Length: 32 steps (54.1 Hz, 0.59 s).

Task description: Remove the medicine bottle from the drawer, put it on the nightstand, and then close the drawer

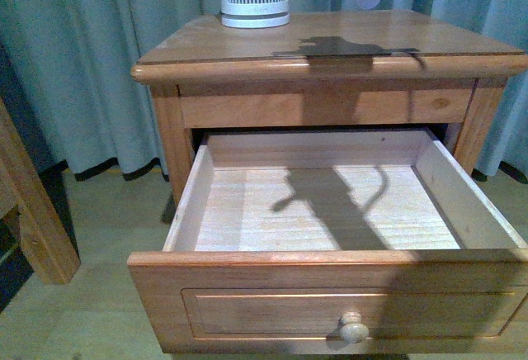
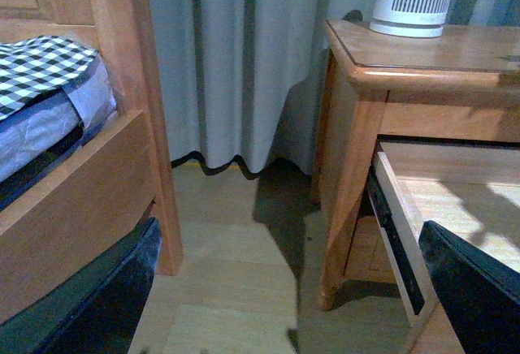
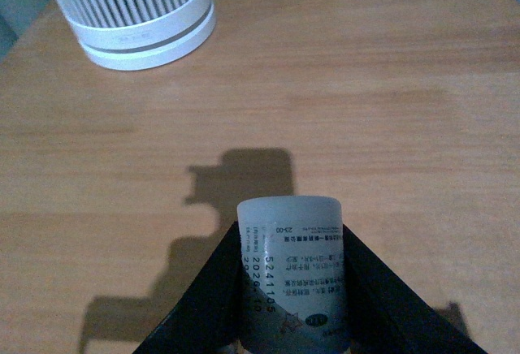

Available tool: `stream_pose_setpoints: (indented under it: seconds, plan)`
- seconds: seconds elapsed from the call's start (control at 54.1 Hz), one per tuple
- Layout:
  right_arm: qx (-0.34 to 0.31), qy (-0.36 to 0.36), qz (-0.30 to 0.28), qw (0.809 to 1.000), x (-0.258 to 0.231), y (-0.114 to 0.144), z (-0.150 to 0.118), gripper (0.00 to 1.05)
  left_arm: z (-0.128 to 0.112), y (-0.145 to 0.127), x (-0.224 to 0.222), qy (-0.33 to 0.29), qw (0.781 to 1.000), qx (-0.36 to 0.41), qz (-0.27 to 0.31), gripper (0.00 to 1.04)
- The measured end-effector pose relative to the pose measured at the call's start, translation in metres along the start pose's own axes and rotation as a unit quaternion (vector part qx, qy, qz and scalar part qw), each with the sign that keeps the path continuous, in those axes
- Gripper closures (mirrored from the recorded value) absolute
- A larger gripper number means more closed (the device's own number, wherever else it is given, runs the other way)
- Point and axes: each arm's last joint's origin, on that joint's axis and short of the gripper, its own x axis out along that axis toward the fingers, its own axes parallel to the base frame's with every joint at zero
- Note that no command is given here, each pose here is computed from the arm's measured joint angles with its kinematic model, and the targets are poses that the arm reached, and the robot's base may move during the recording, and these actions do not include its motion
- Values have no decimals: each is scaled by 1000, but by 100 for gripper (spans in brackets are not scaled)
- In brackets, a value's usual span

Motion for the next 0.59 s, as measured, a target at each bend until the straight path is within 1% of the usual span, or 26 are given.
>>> stream_pose_setpoints:
  seconds: [0.185,0.203,0.277,0.37,0.462,0.481,0.592]
  plan:
    - [-8,-15,-15,1000,28,7,7,76,0,0,0,0,1000,0,0,7]
    - [-15,-19,-18,1000,30,8,8,74,0,0,0,0,1000,0,0,7]
    - [-20,-35,-31,999,37,10,10,61,0,0,0,0,1000,0,0,7]
    - [-24,-53,-40,998,40,11,11,47,0,0,0,0,1000,0,0,7]
    - [-23,-69,-35,997,39,10,12,32,0,0,0,0,1000,0,0,7]
    - [-23,-71,-35,997,39,10,12,31,0,0,0,0,1000,0,0,7]
    - [-18,-94,-8,995,21,11,13,12,0,0,0,0,1000,0,0,7]
